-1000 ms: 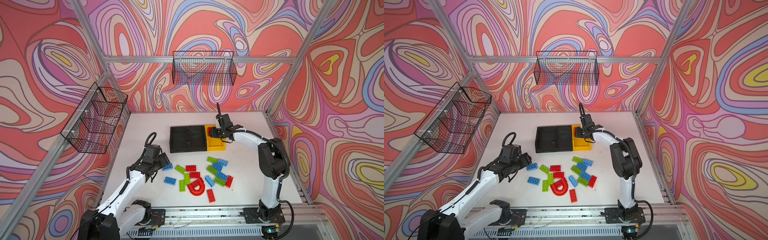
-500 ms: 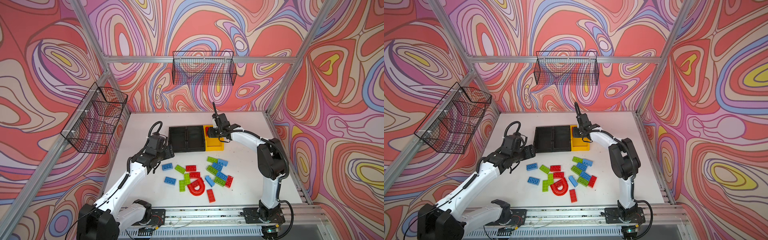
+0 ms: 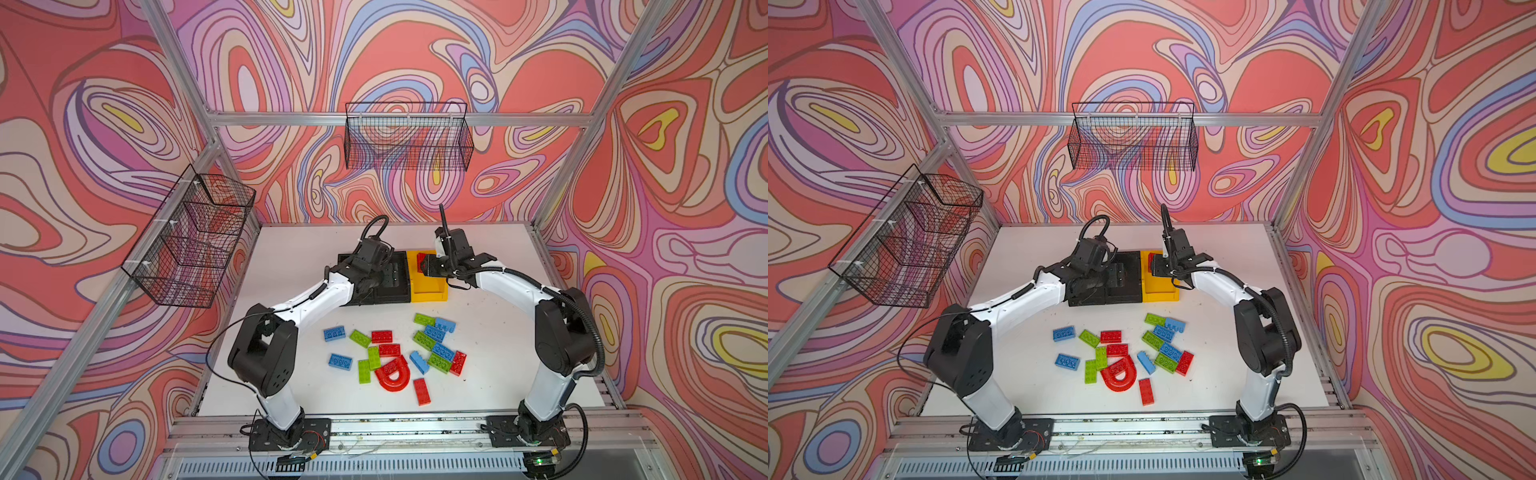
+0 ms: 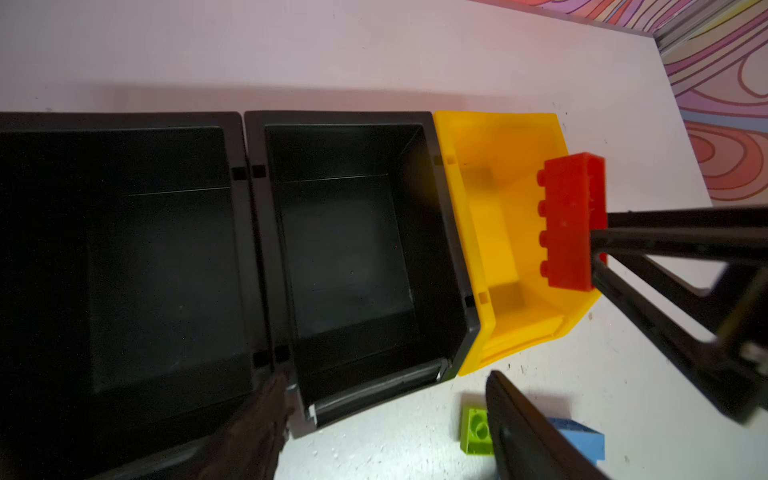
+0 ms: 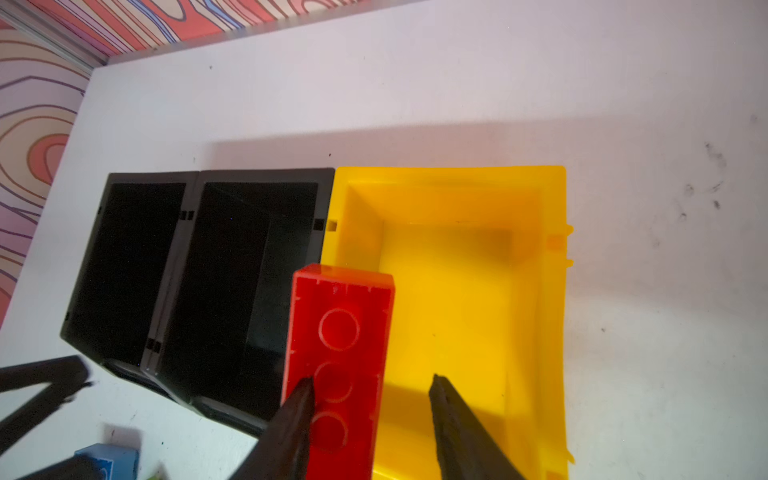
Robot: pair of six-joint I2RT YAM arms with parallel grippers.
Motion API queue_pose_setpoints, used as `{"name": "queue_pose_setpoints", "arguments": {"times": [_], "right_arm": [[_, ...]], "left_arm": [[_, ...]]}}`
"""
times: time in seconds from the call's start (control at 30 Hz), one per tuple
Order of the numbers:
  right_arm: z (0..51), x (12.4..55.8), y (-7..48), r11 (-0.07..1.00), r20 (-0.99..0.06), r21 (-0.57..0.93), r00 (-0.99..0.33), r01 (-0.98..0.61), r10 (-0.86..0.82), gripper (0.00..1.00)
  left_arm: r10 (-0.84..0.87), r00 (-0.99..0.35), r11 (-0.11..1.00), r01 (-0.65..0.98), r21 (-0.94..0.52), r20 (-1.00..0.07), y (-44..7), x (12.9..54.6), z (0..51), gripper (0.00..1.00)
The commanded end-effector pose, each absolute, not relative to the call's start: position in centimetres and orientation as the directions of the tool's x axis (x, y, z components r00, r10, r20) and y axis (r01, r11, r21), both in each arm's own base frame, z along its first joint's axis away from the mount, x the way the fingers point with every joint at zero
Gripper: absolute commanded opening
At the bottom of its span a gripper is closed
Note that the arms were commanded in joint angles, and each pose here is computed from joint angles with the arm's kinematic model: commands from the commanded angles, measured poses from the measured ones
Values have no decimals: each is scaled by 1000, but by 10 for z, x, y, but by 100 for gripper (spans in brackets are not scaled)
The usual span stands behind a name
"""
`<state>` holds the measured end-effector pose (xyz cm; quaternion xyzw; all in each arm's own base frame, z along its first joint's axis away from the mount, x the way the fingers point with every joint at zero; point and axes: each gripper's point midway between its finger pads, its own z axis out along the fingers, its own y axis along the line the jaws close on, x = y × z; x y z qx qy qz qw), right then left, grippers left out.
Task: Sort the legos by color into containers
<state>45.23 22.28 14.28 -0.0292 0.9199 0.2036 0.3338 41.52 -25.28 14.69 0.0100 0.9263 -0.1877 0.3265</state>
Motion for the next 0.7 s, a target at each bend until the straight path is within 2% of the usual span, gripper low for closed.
{"name": "queue_pose_setpoints", "arguments": {"times": [0.0,0.67], "right_arm": [[156,451,224,897,-643,394,-758,-201,113,49],[148,444,221,893,-627,400,-772,-206,103,48]], "left_arm": [[-136,-753,892,190,-411,-644,-282,434,171,77],[-117,-787,849,238,-473,-605,-331,454,154,77]]}}
